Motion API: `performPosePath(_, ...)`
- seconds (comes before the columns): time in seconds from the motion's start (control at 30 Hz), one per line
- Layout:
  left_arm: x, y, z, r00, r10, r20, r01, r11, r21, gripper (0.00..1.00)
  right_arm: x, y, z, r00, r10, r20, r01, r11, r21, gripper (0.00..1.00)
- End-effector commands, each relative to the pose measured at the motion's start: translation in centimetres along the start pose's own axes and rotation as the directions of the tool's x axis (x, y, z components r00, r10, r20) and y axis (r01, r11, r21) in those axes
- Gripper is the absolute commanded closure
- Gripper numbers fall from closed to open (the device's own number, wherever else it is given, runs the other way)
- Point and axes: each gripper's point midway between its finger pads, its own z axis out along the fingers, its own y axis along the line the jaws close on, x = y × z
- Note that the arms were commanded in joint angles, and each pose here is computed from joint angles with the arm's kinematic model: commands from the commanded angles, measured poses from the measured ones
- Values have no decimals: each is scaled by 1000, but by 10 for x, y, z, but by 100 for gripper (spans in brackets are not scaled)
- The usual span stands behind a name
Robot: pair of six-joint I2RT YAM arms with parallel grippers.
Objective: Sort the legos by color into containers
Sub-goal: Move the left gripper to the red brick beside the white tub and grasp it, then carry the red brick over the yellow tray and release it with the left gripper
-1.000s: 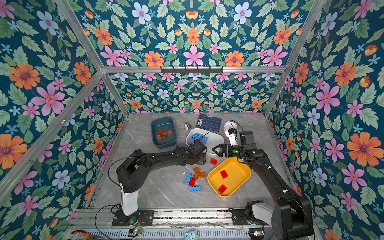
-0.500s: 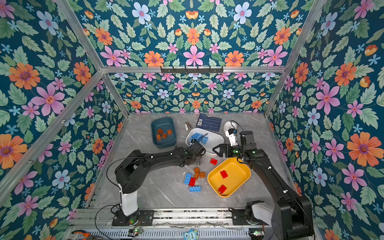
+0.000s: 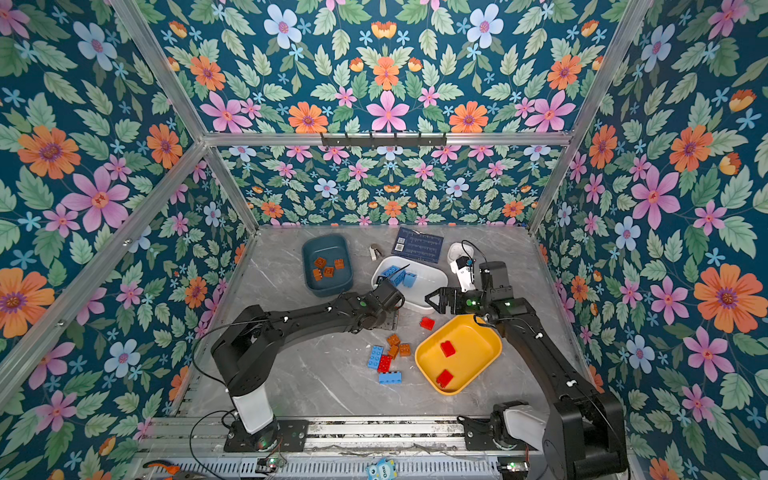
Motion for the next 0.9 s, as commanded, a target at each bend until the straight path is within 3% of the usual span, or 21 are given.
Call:
performPosePath(0.0, -2, -9, 0, 1000, 16, -7, -16, 1000, 25, 24, -2, 3, -1, 1000, -10, 5, 10, 1000, -9, 1)
performPosePath(0.3, -13, -7, 34, 998, 67, -17, -68, 997, -39, 33, -1, 3, -2, 1000, -9, 3, 9, 1000, -6, 1)
performPosePath(0.57, -11, -6, 52, 998, 57, -41, -58, 998, -31, 58, 3, 1, -2, 1000, -11, -4, 11, 1000, 3, 1)
performPosePath(0.77, -15, -8, 42, 997, 63, -39, -64, 998, -15, 80, 3, 1, -3, 1000, -13, -7, 13, 1000, 7, 1)
performPosePath(0.87, -21, -12, 25, 998, 63, -32, -62, 998, 15, 81, 3, 2, -5, 1000, -15, -6, 15, 1000, 11, 1)
